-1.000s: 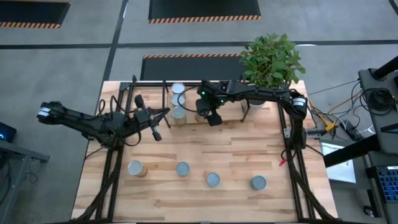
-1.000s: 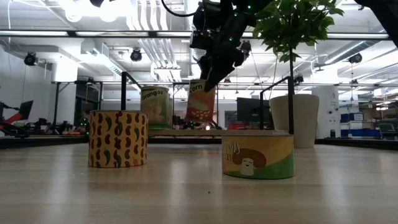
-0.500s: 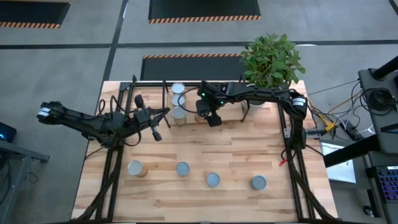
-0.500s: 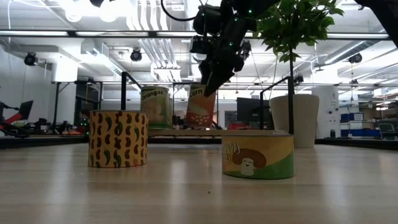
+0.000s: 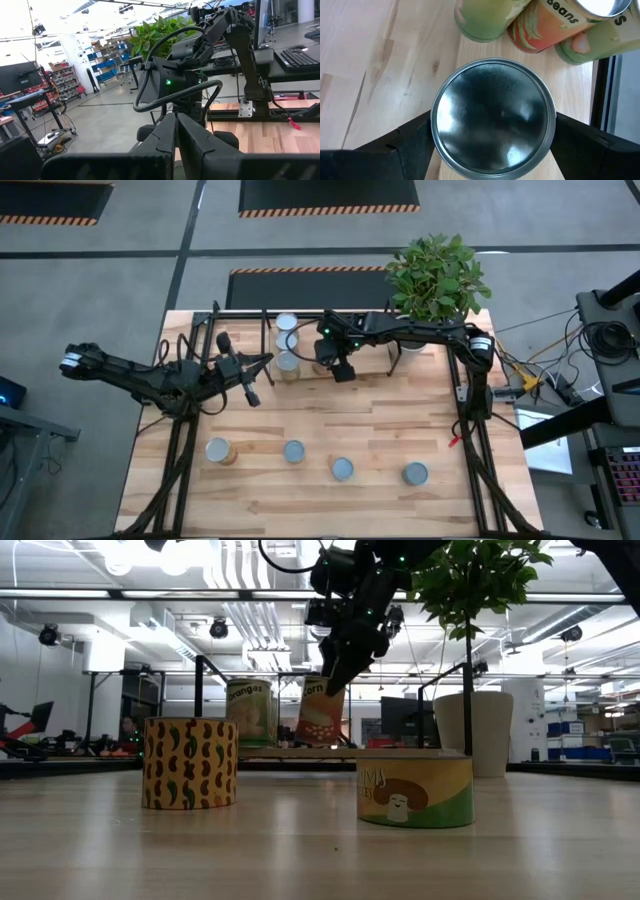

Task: Pick and place cans onto a shelf
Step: Put the right canned corn on the shelf

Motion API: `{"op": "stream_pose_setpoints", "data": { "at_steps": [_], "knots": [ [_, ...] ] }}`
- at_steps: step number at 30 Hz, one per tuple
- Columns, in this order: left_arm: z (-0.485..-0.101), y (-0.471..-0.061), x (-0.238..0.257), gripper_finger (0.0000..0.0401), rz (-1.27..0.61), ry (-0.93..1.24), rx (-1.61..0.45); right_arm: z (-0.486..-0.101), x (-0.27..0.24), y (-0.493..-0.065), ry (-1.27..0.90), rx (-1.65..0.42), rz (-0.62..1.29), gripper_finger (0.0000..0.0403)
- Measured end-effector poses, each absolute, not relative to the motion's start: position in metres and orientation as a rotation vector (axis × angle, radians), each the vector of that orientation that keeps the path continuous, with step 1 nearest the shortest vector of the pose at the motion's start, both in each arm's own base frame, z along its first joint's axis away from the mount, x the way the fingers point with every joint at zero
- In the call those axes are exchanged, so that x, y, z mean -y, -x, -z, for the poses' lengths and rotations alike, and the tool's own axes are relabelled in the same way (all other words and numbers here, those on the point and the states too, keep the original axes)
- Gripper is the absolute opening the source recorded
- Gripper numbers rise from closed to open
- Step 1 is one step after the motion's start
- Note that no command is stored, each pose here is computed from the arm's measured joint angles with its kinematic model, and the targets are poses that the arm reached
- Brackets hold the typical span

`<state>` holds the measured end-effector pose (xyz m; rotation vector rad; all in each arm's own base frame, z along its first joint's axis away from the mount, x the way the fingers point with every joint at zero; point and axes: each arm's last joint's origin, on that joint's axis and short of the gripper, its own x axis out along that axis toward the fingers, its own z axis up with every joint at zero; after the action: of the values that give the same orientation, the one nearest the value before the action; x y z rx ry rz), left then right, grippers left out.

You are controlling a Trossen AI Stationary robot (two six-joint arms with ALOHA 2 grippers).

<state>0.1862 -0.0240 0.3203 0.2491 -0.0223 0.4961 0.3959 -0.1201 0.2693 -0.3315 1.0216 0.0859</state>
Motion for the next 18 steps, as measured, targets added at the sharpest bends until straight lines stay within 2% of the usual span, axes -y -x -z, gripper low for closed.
{"op": "stream_pose_setpoints", "data": {
  "at_steps": [12, 18],
  "knots": [
    [-0.320, -0.186, 0.024, 0.0000, -0.497, -0.249, 0.022, -0.270, 0.121, -0.396, 0.316, -1.018, -0.073, 0.0357],
    [-0.320, -0.186, 0.024, 0.0000, -0.496, -0.249, 0.022, -0.280, 0.121, -0.394, 0.333, -1.002, -0.062, 0.0358]
  ]
}}
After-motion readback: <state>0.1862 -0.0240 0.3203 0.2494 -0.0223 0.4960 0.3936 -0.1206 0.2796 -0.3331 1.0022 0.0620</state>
